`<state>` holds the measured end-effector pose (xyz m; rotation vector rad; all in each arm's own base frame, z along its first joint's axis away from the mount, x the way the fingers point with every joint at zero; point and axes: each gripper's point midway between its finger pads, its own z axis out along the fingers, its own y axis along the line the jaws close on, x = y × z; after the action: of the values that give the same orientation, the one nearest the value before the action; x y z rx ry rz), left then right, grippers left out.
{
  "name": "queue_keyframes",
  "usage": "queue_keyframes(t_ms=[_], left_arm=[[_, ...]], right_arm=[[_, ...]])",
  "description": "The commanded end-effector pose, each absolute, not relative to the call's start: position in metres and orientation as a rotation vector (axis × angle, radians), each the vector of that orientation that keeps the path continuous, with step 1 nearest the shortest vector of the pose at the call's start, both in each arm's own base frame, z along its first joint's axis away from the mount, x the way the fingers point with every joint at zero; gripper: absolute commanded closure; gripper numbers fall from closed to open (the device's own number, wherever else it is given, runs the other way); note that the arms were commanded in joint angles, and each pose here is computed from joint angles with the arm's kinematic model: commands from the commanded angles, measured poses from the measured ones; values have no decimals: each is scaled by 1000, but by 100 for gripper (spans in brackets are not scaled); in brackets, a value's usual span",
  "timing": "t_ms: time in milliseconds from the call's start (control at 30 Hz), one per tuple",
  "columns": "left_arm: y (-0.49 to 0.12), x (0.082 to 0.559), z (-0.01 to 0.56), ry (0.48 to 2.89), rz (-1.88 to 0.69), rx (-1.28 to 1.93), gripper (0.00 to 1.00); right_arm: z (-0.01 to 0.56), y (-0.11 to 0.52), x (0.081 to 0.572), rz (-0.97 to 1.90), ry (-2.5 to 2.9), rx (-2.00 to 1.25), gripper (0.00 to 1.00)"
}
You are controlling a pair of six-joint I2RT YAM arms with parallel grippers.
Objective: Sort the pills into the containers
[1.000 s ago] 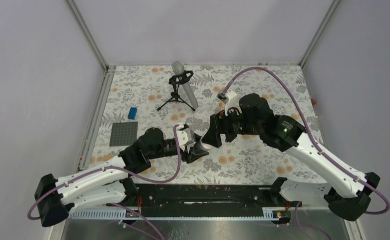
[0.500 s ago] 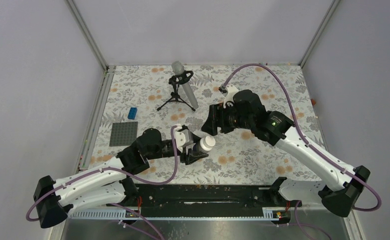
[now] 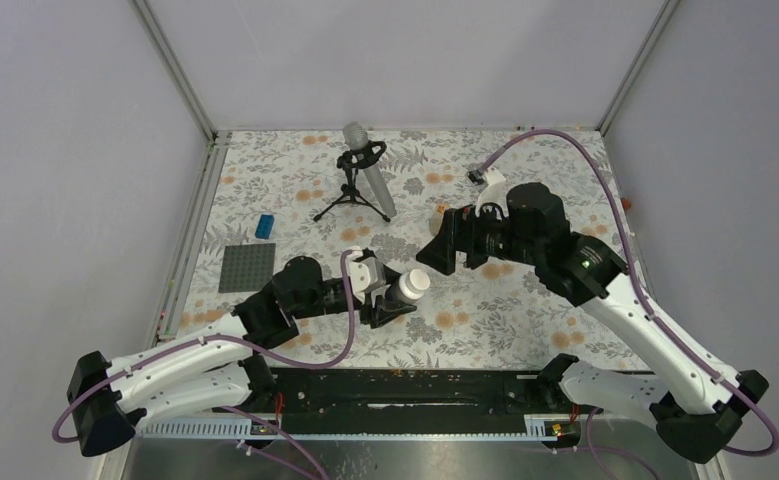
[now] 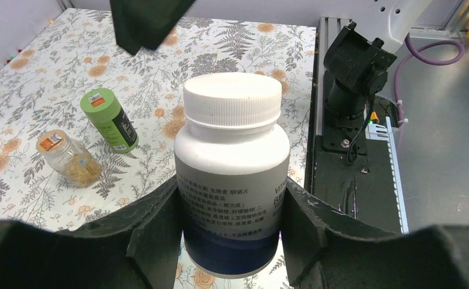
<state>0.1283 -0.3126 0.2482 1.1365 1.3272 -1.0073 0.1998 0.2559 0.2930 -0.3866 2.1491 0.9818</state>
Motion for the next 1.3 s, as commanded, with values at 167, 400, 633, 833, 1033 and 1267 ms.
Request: queue_keyframes(t_ms=[167,400,633,833,1033,1267], left_arm=[[-321,127,276,1245,-1032,1130,100],[-322,124,276,1239,-1051,1148,100],[-319,114,282,1187,-1096,1150,100],[-318,116,285,1201,-1084,1134,100],[-318,130,275,1276,-1020,1117,100],[-320,129,275,1282,-1023,1132,100]], right_arm=[[311,274,141,1242,1975,-932,8],[301,282,157,1193,2021,-893,7],[284,268,208,937,2149,-560,10],[293,269,216,942,2134,-466,10],[326,270,183,1073,1991,-654,7],[335,274,126,1281,1822,-1022,5]])
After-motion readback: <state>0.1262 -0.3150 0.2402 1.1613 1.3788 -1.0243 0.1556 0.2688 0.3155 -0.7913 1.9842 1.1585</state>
